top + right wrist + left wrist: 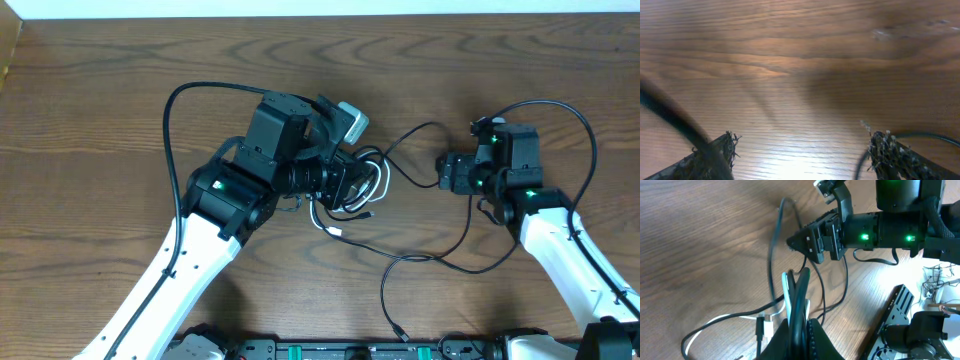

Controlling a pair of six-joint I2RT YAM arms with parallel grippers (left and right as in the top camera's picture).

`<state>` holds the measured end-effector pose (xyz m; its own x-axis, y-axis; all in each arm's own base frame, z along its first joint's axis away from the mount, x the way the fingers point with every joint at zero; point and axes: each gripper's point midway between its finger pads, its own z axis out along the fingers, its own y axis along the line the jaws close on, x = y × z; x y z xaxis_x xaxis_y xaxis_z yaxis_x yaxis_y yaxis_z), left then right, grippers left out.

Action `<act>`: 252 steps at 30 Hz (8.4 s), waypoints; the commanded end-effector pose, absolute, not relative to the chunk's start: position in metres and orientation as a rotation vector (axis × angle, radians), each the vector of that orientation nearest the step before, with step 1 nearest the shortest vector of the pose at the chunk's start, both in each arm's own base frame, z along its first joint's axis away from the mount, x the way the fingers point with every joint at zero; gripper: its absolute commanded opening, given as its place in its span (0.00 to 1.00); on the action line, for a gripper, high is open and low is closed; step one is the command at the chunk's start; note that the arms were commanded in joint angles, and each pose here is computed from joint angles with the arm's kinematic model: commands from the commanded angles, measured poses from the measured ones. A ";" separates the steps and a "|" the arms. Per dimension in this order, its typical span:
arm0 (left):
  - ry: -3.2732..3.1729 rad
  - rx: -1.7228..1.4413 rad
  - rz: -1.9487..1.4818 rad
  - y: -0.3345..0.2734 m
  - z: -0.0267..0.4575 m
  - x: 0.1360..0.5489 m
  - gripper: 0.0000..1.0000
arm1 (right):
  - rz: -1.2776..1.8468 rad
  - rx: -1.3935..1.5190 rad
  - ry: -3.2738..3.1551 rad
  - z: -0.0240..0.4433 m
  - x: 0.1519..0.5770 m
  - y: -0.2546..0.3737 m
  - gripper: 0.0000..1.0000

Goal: Untangle cables

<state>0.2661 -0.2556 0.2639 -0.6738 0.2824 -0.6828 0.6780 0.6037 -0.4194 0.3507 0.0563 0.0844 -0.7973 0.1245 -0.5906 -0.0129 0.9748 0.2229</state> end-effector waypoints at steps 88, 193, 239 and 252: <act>2.037 1.330 -0.706 -0.242 0.250 0.236 0.90 | 0.772 -1.068 1.652 0.189 0.320 0.237 0.01; 2.312 0.716 -0.871 -0.256 0.254 0.279 0.91 | 1.343 -0.556 1.827 0.231 0.327 0.196 0.01; 2.314 0.499 -1.107 -0.273 0.277 0.281 0.92 | 1.561 -0.409 1.831 0.260 0.323 0.201 0.01; 2.291 0.462 -1.035 -0.269 0.278 0.293 0.92 | 1.574 -0.442 1.823 0.262 0.318 0.209 0.01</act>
<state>0.2870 -0.2674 0.2704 -0.7891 0.0861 -0.6082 0.5139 0.6350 -0.5768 0.3220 0.2054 0.2606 -0.7051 0.1831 -0.6850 -0.6475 0.2273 0.7273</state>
